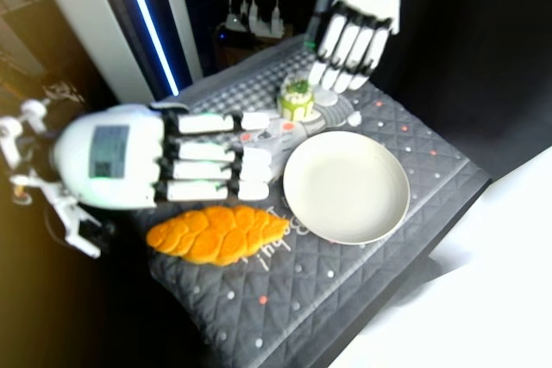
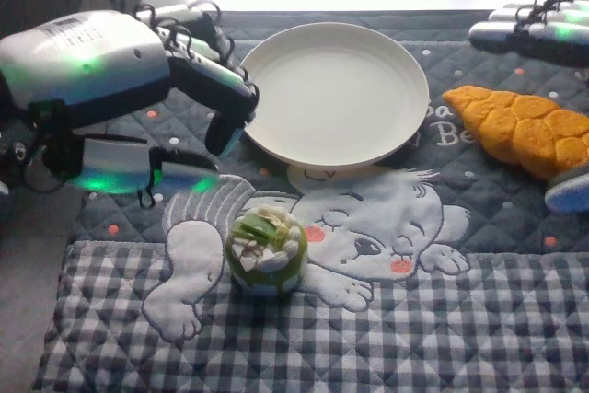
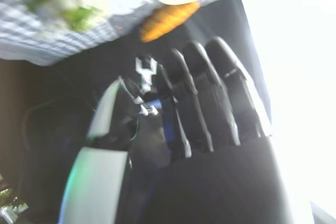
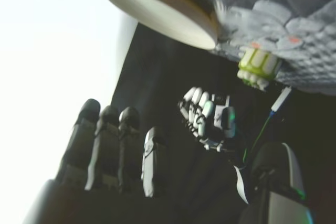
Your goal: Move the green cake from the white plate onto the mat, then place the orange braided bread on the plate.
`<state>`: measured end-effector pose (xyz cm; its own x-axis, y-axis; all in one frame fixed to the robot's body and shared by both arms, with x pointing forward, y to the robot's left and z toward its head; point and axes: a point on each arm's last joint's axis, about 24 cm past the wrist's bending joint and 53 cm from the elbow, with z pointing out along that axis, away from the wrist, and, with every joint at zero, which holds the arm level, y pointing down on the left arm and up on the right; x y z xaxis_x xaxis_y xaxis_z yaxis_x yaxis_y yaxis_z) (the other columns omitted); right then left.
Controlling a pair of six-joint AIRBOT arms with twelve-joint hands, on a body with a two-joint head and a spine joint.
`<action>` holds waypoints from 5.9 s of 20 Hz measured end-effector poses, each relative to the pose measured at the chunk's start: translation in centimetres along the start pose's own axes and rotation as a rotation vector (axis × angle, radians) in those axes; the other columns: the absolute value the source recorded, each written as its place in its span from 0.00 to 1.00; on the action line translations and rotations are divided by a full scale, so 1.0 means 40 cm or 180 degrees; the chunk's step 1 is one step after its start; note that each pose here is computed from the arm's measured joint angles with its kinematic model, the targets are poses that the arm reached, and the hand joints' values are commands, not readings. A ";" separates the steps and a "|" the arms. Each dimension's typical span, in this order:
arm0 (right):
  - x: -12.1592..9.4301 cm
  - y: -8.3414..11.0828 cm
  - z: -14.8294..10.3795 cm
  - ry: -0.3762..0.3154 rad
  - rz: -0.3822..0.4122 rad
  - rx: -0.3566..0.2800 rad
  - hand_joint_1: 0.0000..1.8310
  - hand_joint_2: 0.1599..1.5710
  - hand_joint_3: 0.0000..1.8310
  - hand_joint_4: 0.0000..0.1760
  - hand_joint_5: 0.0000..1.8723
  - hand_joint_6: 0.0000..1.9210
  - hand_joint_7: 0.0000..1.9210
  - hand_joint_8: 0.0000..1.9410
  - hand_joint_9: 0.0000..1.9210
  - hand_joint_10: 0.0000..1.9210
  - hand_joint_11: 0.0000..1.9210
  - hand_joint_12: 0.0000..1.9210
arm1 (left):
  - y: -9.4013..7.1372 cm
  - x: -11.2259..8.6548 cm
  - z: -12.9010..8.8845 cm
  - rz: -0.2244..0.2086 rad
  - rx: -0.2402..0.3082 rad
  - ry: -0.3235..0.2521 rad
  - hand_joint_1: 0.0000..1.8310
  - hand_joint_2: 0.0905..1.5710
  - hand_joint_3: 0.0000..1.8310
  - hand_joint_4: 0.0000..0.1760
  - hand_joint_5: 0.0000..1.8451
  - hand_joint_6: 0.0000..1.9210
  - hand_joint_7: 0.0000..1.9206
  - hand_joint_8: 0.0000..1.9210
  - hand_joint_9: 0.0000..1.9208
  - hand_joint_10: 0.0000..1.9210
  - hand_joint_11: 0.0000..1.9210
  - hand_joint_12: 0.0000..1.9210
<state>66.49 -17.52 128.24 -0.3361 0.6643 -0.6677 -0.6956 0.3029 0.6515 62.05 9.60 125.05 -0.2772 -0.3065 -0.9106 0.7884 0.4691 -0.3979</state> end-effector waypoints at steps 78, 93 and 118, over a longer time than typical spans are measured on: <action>-0.056 -0.052 0.058 -0.0218 0.0352 -0.0036 0.77 0.60 0.00 0.00 0.57 0.36 0.74 0.01 0.65 0.43 0.58 0.52 | 0.022 0.007 -0.015 -0.0131 -0.0026 -0.0243 0.27 0.65 0.00 0.00 0.40 0.02 0.41 0.01 0.36 0.11 0.00 0.64; 0.012 0.155 0.332 -0.0124 -0.0118 -0.0655 0.70 0.65 0.00 0.00 0.58 0.29 0.56 0.55 0.56 0.55 0.49 0.75 | -0.028 0.045 0.050 -0.0221 0.0285 -0.0134 0.25 0.73 0.00 0.00 0.30 0.00 0.28 0.00 0.23 0.00 0.00 0.29; 0.038 0.142 0.405 -0.0177 -0.0014 -0.0656 0.45 0.55 0.00 0.12 0.28 0.00 0.27 0.00 0.26 0.00 0.12 0.31 | -0.137 0.086 0.101 -0.0428 0.0834 0.0016 0.27 0.73 0.00 0.00 0.45 0.00 0.44 0.01 0.27 0.01 0.00 0.46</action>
<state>72.32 -3.71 136.78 -0.3011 0.7018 -0.6456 -0.8140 0.1635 0.5574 58.97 2.63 124.56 -0.3910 -0.3472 -0.8524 0.8591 0.1945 -0.4734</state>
